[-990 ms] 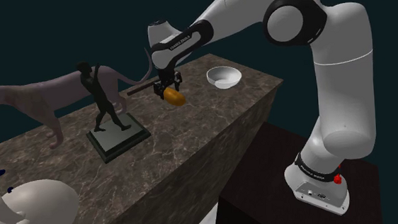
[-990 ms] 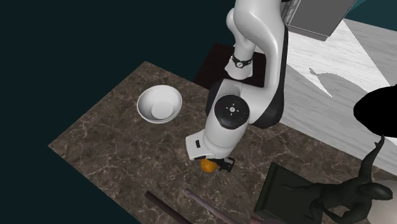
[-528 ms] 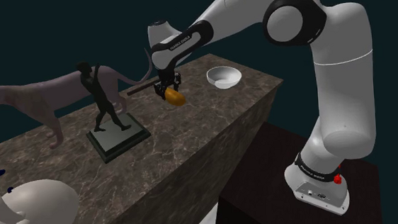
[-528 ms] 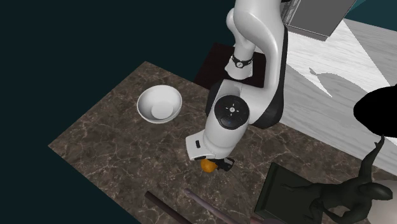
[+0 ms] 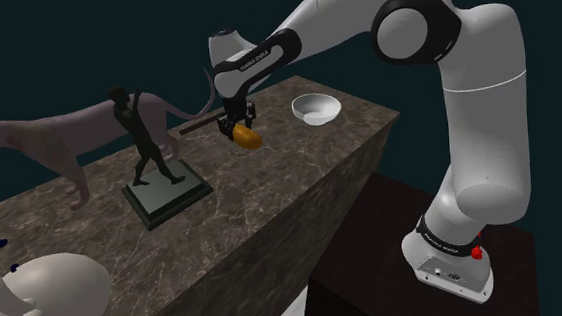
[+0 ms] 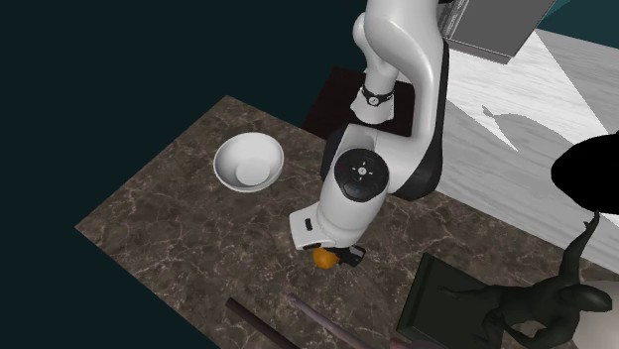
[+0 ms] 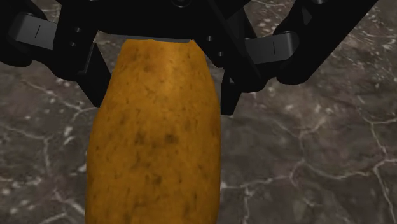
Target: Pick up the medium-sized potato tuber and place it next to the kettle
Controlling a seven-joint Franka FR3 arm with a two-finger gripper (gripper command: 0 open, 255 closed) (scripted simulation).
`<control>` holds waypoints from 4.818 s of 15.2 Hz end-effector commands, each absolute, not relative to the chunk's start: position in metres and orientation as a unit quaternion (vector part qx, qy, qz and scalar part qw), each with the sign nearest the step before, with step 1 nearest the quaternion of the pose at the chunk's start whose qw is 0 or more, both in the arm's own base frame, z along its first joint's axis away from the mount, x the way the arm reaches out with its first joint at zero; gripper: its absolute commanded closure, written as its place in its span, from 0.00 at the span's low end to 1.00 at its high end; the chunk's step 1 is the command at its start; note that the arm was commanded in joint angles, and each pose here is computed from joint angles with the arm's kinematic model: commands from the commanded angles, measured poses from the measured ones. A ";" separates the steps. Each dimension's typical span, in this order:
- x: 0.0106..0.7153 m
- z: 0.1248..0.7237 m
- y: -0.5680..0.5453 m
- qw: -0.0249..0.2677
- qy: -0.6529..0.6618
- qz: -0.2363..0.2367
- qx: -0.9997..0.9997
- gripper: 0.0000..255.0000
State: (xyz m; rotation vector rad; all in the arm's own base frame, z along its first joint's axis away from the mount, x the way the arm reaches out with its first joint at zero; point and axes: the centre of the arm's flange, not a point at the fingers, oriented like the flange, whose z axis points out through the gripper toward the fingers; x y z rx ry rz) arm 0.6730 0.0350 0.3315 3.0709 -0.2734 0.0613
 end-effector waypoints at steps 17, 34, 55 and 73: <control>0.673 0.415 0.035 0.029 -0.089 0.019 0.995 1.00; 0.673 0.505 0.035 0.029 -0.089 0.019 0.995 1.00; 0.639 0.582 0.106 0.029 -0.089 0.019 0.995 1.00; 0.538 0.583 0.321 0.029 -0.089 0.019 0.995 1.00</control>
